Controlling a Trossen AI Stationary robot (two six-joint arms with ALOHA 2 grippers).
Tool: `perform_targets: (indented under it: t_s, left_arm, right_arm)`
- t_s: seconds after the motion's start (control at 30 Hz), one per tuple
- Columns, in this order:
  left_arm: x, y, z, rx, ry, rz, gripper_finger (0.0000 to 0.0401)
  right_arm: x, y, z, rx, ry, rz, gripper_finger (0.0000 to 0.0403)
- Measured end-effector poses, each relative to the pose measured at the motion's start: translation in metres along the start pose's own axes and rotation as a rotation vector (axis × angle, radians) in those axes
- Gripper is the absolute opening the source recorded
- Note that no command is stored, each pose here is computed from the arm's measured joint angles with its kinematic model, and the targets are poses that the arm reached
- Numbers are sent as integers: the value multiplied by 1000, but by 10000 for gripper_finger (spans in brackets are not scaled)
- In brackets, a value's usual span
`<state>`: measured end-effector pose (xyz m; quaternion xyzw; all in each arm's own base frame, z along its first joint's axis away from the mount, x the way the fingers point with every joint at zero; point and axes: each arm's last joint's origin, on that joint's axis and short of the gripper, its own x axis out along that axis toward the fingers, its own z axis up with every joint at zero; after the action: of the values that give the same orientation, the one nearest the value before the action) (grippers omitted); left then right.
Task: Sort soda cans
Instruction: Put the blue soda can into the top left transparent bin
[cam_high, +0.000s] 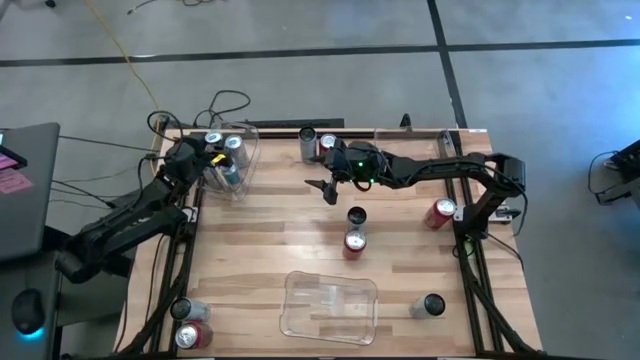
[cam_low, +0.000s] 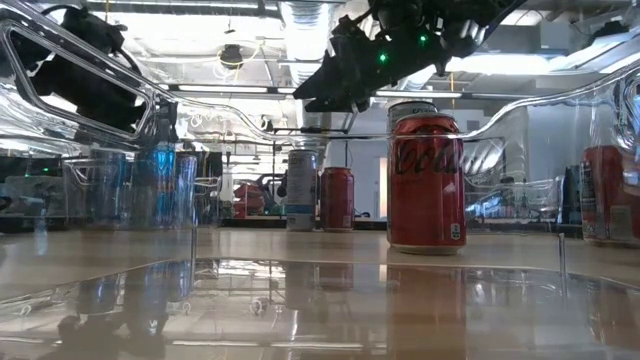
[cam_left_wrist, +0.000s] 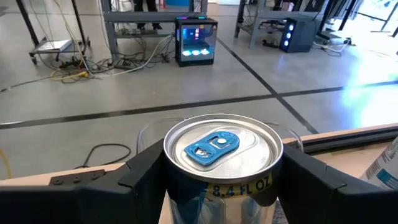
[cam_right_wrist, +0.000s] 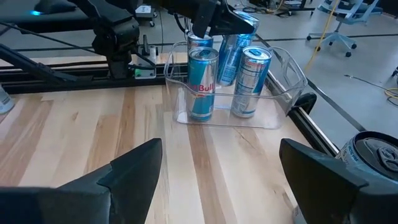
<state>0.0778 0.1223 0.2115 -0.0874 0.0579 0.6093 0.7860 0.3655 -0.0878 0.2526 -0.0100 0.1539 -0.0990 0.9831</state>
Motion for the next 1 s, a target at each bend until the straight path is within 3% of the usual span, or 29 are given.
perform_targets:
  t_s: [0.33, 0.67, 1.0]
  left_arm:
    - [2, 3, -25, -44, -79, 5, 240]
    - [2, 4, -27, 69, -83, 32, 240]
    - [2, 4, -24, 78, -113, 29, 249]
  right_arm:
    - [0, 0, 0, 0, 3, 2, 342]
    - [0, 0, -1, -3, 6, 3, 342]
    - [0, 0, -1, -3, 6, 3, 342]
